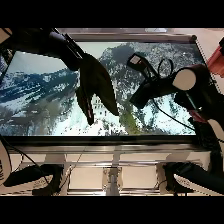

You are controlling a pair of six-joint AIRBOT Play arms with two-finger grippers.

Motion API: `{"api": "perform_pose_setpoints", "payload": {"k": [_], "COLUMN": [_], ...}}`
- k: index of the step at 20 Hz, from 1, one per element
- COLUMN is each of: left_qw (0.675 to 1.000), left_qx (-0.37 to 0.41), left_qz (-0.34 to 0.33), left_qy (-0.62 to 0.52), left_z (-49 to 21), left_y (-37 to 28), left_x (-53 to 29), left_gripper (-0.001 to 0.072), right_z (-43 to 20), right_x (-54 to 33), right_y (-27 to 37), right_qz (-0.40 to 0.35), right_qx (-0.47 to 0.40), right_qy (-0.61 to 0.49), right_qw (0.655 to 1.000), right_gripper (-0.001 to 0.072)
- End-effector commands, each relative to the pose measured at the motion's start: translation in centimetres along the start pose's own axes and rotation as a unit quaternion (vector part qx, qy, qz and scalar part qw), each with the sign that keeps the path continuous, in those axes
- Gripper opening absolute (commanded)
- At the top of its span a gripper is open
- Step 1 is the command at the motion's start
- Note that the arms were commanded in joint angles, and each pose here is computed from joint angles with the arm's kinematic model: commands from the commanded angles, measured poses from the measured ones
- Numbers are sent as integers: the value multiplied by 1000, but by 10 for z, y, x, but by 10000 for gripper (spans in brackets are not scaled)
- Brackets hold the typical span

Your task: Fold the clothes and pants, and hang the long-sleeved shirts on hangers.

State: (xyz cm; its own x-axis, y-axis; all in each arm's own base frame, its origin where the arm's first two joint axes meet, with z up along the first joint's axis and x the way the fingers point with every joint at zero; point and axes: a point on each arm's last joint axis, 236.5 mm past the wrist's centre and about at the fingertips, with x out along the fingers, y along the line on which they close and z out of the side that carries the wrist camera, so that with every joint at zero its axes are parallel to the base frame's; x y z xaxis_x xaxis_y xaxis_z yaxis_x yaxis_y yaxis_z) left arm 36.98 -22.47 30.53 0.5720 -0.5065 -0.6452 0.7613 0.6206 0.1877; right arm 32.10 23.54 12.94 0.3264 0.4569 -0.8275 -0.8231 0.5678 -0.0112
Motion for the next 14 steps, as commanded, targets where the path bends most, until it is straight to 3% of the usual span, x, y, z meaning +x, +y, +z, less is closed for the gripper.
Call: {"api": "perform_pose_setpoints", "payload": {"k": [1, 14], "left_qw": [1000, 1000], "left_qx": [-3, -3], "left_qz": [-3, -3], "left_qy": [5, 5], "left_z": [-2, -2], "left_y": [-2, -2], "left_x": [0, 0], "left_gripper": [25, 25], "right_z": [18, 11], "right_x": [28, 87], "right_y": [19, -1], "right_qz": [9, -30], "right_qx": [-15, -2], "right_qy": [-35, -2], "right_qw": [999, 1000], "right_gripper": [483, 482]}}
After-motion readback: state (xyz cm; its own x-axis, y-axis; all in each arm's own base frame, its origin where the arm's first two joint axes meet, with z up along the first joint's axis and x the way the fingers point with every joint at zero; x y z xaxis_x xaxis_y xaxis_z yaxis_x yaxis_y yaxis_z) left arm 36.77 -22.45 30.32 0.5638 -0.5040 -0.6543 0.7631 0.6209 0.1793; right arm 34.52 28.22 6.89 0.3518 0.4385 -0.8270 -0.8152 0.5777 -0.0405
